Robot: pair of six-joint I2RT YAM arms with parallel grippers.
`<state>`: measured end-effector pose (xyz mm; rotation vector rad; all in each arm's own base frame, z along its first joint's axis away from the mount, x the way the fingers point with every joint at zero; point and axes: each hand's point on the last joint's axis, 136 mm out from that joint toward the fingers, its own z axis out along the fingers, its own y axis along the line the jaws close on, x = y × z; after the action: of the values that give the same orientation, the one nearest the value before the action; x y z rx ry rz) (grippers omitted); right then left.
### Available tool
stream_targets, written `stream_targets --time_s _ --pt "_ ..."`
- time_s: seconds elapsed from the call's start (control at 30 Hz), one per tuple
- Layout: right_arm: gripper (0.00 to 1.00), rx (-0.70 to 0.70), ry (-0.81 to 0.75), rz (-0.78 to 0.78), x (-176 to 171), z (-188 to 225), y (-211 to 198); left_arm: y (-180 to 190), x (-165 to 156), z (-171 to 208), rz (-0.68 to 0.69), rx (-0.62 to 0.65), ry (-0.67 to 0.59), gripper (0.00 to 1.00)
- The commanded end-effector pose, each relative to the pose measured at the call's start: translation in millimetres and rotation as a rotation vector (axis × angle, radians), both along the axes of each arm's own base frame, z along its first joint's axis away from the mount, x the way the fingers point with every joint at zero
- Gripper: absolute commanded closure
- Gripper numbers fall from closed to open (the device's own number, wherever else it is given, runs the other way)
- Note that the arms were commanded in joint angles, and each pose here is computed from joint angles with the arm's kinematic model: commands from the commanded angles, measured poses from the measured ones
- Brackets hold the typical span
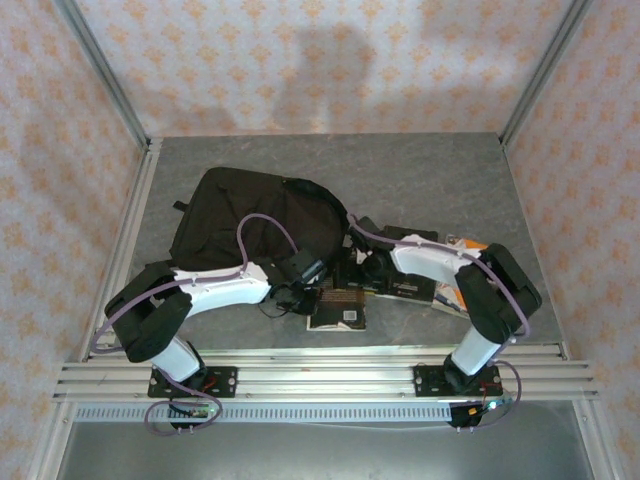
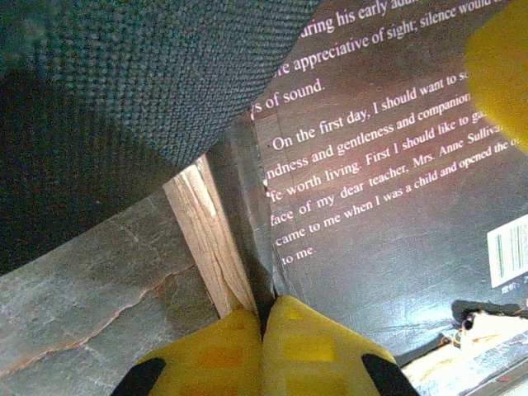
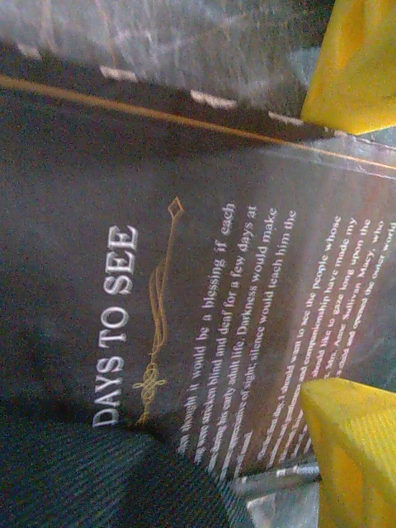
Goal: Pack the student bag
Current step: Pick up the book from the bottom-center of the table.
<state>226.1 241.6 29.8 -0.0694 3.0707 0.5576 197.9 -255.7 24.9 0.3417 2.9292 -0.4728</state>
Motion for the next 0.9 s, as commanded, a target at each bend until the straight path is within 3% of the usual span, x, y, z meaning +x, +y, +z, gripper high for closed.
stream_targets --time_s 0.0,0.1,0.17,0.33,0.47,0.6,0.7,0.87 --pt "0.22 -0.160 0.024 0.112 -19.5 -16.6 -4.7 18.8 -17.8 -19.5 -0.024 0.077 0.047 0.98" --pt "0.19 -0.328 -0.012 0.118 -17.2 -30.5 -17.9 21.8 -19.8 -19.1 -0.025 0.080 0.046 0.99" --pt "0.19 -0.332 -0.027 0.118 -18.0 -36.3 -11.1 23.0 -21.7 -20.6 -0.023 0.078 0.050 0.99" --pt "0.21 0.041 0.022 0.111 -27.6 -23.7 57.0 17.0 -22.5 -24.9 -0.024 0.057 0.068 0.99" --pt "0.23 0.378 0.021 0.133 -30.0 28.5 100.5 8.9 -15.8 -20.5 -0.031 0.043 0.055 0.99" --pt "0.26 0.632 0.071 0.161 -38.7 75.7 114.6 4.8 -11.1 -14.0 -0.034 0.040 0.044 0.99" --pt "0.29 0.732 0.112 0.165 -47.1 94.8 114.2 6.4 -11.1 -13.1 -0.056 0.044 0.030 0.99" --pt "0.36 0.783 0.108 0.154 -52.9 108.0 104.0 11.7 -15.1 -14.3 -0.049 0.043 0.029 0.99"
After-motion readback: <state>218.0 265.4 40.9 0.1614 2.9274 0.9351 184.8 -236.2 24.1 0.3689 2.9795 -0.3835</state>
